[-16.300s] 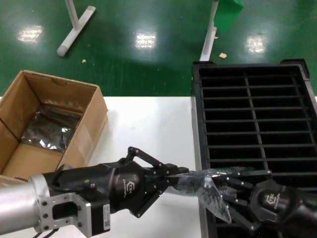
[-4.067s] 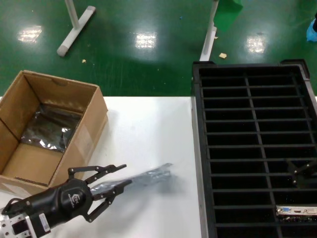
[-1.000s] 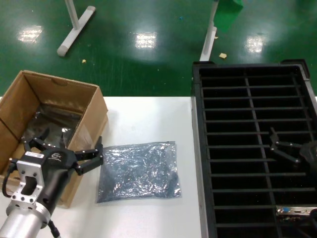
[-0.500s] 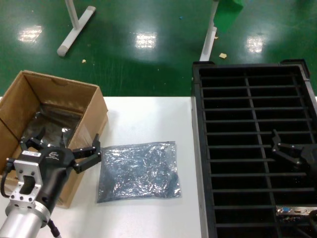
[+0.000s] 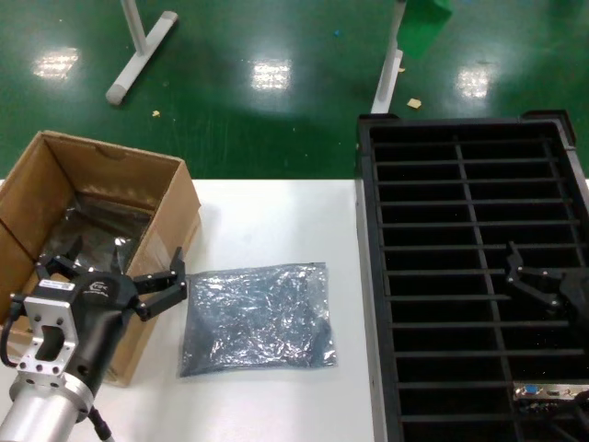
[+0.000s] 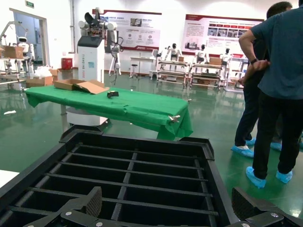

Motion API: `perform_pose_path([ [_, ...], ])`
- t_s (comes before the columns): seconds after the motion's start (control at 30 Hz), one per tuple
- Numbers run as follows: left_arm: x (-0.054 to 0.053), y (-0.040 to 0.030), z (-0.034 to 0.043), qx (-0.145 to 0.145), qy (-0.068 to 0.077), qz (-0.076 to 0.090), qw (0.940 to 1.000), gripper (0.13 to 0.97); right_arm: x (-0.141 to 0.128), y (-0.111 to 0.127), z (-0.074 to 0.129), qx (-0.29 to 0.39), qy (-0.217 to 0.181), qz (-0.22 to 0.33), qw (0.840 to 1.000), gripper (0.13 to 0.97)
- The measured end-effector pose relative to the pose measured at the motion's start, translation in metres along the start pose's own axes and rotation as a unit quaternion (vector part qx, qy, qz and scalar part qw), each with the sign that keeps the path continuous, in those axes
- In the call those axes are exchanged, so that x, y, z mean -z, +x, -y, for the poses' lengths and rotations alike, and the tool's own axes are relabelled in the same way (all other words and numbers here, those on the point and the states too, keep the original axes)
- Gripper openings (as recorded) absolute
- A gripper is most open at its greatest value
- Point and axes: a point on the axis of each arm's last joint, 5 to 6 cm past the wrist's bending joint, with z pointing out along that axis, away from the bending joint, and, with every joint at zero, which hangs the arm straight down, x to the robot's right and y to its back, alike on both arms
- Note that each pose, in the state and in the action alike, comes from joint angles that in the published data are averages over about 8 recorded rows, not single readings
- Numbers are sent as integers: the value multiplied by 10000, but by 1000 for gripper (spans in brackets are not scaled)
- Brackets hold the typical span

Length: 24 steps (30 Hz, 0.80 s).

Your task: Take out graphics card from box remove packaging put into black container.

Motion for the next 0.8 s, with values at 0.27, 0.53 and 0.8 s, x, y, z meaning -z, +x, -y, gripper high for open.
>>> perform_pose_path([
  [0.27, 1, 4, 3, 20, 6, 24, 10000, 966, 0, -2, -10, -20, -14, -21, 10000, 966],
  [0.53, 2, 7, 7, 40, 11, 48, 10000, 966, 0, -4, -19, -40, -27, -41, 10000, 966],
  [0.8, 3, 11, 10, 59, 17, 72, 10000, 966, 0, -6, -29, -60, -41, -62, 10000, 966],
])
